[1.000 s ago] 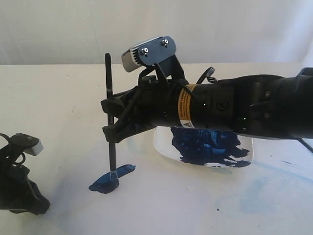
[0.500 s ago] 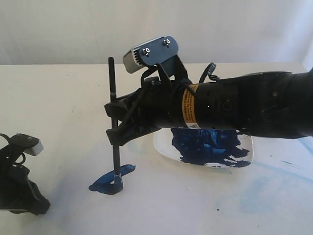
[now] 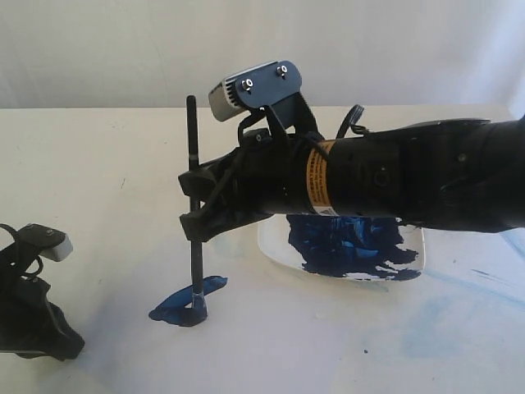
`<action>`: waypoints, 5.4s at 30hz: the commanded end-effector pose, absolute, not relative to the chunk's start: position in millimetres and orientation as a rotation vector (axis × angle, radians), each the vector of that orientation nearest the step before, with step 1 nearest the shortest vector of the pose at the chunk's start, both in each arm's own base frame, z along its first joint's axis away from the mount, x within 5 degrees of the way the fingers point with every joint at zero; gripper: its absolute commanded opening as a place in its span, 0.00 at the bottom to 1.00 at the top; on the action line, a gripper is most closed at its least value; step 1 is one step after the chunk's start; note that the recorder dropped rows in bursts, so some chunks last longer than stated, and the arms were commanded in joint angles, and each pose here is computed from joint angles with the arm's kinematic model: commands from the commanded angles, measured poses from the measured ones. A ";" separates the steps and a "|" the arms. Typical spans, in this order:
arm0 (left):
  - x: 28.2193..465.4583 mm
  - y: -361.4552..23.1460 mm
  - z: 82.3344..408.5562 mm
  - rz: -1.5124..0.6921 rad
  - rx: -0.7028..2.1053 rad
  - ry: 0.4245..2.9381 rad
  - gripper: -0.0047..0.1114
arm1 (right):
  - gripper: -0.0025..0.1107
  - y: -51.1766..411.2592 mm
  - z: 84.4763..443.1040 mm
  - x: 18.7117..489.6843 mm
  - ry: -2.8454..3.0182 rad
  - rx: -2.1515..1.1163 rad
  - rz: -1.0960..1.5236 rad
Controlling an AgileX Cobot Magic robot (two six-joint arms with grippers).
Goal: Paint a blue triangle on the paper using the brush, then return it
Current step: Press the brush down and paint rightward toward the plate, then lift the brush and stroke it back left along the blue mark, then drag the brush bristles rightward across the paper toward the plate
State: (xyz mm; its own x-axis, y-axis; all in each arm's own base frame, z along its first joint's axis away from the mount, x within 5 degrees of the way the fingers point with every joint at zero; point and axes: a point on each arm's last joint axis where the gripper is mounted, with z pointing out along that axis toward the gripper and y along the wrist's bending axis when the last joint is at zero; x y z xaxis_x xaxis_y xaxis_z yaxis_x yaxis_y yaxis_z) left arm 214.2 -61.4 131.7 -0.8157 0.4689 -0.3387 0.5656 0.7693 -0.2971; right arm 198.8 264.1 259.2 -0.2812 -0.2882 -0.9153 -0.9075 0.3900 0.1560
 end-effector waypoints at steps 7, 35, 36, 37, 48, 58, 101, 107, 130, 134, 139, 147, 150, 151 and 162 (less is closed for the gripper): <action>209.2 -64.2 129.2 -0.610 0.841 2.738 0.04 | 0.02 256.5 264.1 197.7 1.802 -1.060 0.815; 208.7 -64.5 129.4 -0.618 0.844 2.739 0.04 | 0.02 245.5 278.5 198.3 1.806 -0.992 0.733; 208.7 -64.5 129.4 -0.618 0.844 2.739 0.04 | 0.02 245.1 279.2 198.3 1.805 -0.990 0.731; 208.7 -64.5 129.4 -0.618 0.844 2.739 0.04 | 0.02 244.6 279.0 198.9 1.808 -0.984 0.721; 209.0 -64.8 129.5 -0.623 0.833 2.739 0.04 | 0.02 236.3 296.4 194.2 1.762 -0.951 0.708; 209.0 -64.8 129.5 -0.623 0.833 2.739 0.04 | 0.02 236.9 296.0 194.1 1.763 -0.951 0.716; 209.6 -64.9 129.6 -0.621 0.821 2.737 0.04 | 0.02 226.4 292.3 207.6 1.964 -0.577 0.702; 209.2 -65.1 129.7 -0.627 0.823 2.739 0.04 | 0.02 236.6 279.7 209.8 1.971 -0.655 0.726; 207.8 -66.0 130.0 -0.650 0.831 2.743 0.04 | 0.02 255.8 285.9 223.0 1.882 -0.770 0.706; 207.8 -66.0 130.0 -0.650 0.831 2.743 0.04 | 0.02 258.1 283.9 224.0 1.875 -0.792 0.703; 207.8 -66.0 130.0 -0.650 0.831 2.743 0.04 | 0.02 260.1 290.7 225.5 1.854 -0.787 0.713; 207.8 -66.0 130.0 -0.650 0.831 2.743 0.04 | 0.02 264.1 286.7 228.0 1.860 -0.796 0.720; 207.8 -66.0 130.0 -0.650 0.831 2.743 0.04 | 0.02 269.3 278.8 228.7 1.868 -0.820 0.749; 207.6 -66.1 130.1 -0.653 0.832 2.744 0.04 | 0.02 269.3 278.1 229.1 1.871 -0.819 0.745; 207.6 -66.1 130.1 -0.653 0.832 2.744 0.04 | 0.02 261.9 277.6 230.9 1.903 -0.782 0.669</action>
State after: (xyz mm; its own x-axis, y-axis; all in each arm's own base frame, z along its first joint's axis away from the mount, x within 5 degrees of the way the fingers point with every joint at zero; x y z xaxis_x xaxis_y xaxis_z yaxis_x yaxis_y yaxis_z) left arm 212.0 -63.0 131.3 -0.8200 0.4711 -0.3251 0.5648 0.7581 -0.3261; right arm 231.0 265.7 274.8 -0.3686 -0.2270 -0.9014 -0.7634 0.6272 0.1542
